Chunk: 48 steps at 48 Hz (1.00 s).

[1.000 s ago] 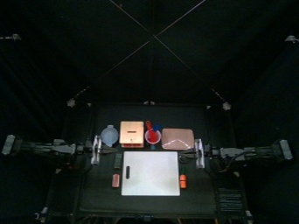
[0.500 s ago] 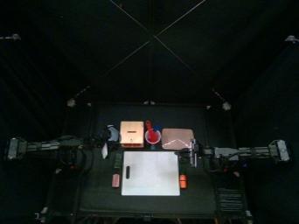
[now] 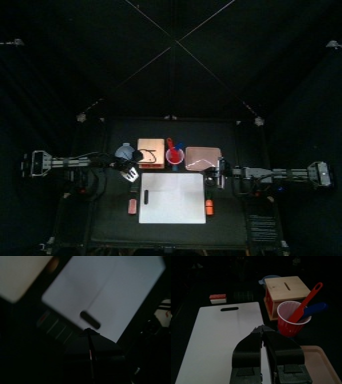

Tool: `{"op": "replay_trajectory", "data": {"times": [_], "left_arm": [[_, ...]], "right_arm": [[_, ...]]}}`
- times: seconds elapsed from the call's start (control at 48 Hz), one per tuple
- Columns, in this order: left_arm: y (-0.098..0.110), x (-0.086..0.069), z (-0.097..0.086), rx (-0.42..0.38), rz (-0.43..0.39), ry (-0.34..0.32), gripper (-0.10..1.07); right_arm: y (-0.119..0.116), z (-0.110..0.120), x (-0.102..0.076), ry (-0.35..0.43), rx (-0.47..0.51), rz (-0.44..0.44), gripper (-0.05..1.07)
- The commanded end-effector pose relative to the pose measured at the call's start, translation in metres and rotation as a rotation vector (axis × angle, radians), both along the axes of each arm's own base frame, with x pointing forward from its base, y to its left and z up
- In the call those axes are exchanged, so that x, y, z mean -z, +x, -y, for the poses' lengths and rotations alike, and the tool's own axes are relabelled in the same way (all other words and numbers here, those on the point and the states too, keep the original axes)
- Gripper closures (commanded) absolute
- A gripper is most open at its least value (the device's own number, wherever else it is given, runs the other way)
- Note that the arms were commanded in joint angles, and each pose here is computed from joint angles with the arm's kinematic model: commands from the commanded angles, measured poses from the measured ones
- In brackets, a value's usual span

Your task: Put sushi roll onto cutting board

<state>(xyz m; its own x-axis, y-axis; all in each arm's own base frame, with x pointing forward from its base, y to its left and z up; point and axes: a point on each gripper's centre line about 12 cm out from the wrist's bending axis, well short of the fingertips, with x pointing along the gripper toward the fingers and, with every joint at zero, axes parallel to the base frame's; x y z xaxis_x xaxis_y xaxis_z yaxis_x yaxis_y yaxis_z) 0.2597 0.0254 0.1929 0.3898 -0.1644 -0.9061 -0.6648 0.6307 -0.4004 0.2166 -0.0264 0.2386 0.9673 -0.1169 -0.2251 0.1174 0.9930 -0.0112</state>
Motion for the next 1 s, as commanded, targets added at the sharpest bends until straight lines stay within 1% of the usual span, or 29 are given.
{"op": "replay_trajectory", "data": {"times": [0.0, 0.083, 0.229, 0.333, 0.417, 0.521, 0.604, 0.729, 0.792, 0.917, 0.979], "left_arm": [[0.001, 0.006, 0.000, -0.042, -0.101, -0.024, 0.78], [-0.001, 0.015, -0.004, -0.126, -0.177, -0.003, 0.77], [-0.001, 0.019, 0.002, -0.223, -0.226, 0.071, 0.72], [-0.001, 0.019, 0.009, -0.298, -0.234, 0.123, 0.62], [0.000, 0.019, 0.016, -0.354, -0.225, 0.159, 0.50], [0.000, 0.019, 0.024, -0.385, -0.213, 0.184, 0.33], [-0.003, 0.022, 0.026, -0.417, -0.212, 0.195, 0.17], [-0.001, 0.030, 0.028, -0.443, -0.215, 0.199, 0.02], [0.000, 0.035, 0.029, -0.445, -0.220, 0.199, -0.01], [0.007, 0.045, 0.032, -0.434, -0.217, 0.193, -0.01], [0.009, 0.053, 0.032, -0.434, -0.239, 0.197, -0.01]], "right_arm": [[0.002, 0.003, -0.004, -0.003, 0.010, 0.009, 1.01], [0.002, 0.004, -0.004, -0.002, 0.018, 0.006, 1.01], [0.001, 0.006, -0.002, -0.001, 0.026, -0.002, 1.01], [0.001, 0.006, -0.001, -0.001, 0.026, -0.006, 1.01], [0.000, 0.006, -0.001, -0.001, 0.026, -0.008, 1.01], [0.000, 0.006, 0.001, 0.000, 0.026, -0.012, 1.01], [0.000, 0.006, 0.002, 0.002, 0.026, -0.014, 1.01], [0.000, 0.006, 0.002, 0.002, 0.026, -0.014, 1.01], [-0.001, 0.006, 0.002, 0.002, 0.026, -0.015, 1.01], [-0.001, 0.006, 0.003, 0.004, 0.027, -0.018, 1.01], [-0.001, 0.006, 0.003, 0.005, 0.027, -0.018, 1.01]]}}
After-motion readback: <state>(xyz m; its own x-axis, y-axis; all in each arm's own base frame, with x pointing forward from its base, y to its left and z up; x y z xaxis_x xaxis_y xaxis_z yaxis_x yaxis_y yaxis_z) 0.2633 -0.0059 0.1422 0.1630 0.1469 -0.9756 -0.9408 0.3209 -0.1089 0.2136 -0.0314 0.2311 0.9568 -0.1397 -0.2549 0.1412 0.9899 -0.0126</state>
